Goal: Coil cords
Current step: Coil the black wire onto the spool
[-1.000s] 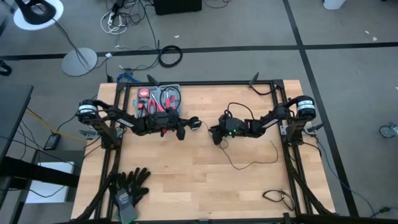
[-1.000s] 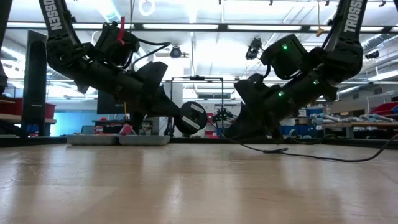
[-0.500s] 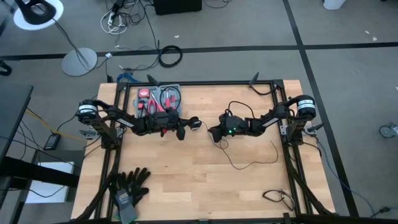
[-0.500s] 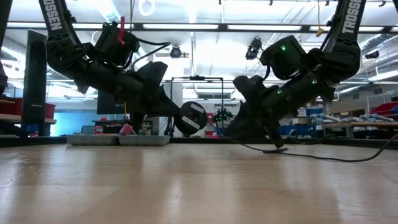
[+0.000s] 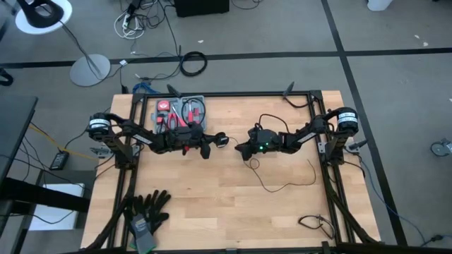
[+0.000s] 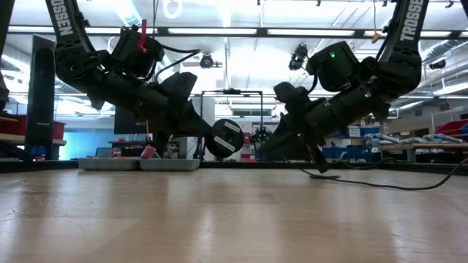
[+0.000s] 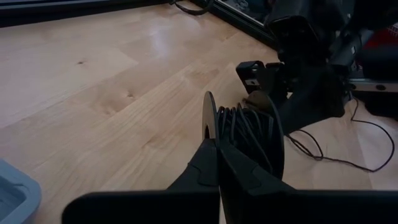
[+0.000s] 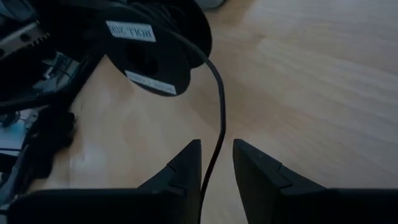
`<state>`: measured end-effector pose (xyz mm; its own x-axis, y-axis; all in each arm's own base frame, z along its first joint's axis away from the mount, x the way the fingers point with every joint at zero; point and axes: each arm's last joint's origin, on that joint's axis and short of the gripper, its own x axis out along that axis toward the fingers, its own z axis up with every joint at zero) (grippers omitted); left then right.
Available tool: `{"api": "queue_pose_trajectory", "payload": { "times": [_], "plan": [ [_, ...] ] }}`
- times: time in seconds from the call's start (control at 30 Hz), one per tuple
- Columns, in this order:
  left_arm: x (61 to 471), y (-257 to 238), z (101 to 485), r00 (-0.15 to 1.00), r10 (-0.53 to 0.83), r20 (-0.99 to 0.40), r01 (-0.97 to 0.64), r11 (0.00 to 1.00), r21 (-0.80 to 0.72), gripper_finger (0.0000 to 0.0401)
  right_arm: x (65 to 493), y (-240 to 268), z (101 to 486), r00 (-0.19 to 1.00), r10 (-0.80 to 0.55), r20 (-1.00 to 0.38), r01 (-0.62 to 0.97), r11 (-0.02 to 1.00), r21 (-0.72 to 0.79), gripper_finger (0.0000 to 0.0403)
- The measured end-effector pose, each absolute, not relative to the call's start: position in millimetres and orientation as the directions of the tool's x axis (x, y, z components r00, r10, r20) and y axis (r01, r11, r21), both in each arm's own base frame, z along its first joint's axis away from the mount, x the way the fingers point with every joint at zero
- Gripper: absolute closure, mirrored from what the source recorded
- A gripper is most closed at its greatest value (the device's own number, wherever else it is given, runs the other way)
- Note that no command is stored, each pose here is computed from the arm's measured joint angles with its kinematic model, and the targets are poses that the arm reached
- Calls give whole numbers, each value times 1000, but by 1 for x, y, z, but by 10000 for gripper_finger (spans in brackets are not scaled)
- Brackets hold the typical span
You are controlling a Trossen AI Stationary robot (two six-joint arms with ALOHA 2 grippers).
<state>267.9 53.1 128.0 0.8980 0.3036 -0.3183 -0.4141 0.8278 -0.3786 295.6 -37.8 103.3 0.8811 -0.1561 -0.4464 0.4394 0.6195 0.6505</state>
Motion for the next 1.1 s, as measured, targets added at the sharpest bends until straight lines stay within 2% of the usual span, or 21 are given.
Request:
{"api": "queue_pose_trajectory", "payload": {
  "times": [0.33, 0.7, 1.1],
  "plan": [
    [268, 53, 128, 901, 293, -320, -406, 830, -381, 401, 293, -49, 102, 875, -128, -467, 433, 641, 634, 320],
    [268, 53, 128, 900, 293, -323, -407, 830, -381, 401, 286, -77, 116, 899, -99, -426, 382, 652, 655, 321],
    [267, 57, 128, 895, 308, -324, -421, 824, -380, 401, 281, -73, 112, 861, -73, -503, 419, 663, 621, 330]
  ]
}}
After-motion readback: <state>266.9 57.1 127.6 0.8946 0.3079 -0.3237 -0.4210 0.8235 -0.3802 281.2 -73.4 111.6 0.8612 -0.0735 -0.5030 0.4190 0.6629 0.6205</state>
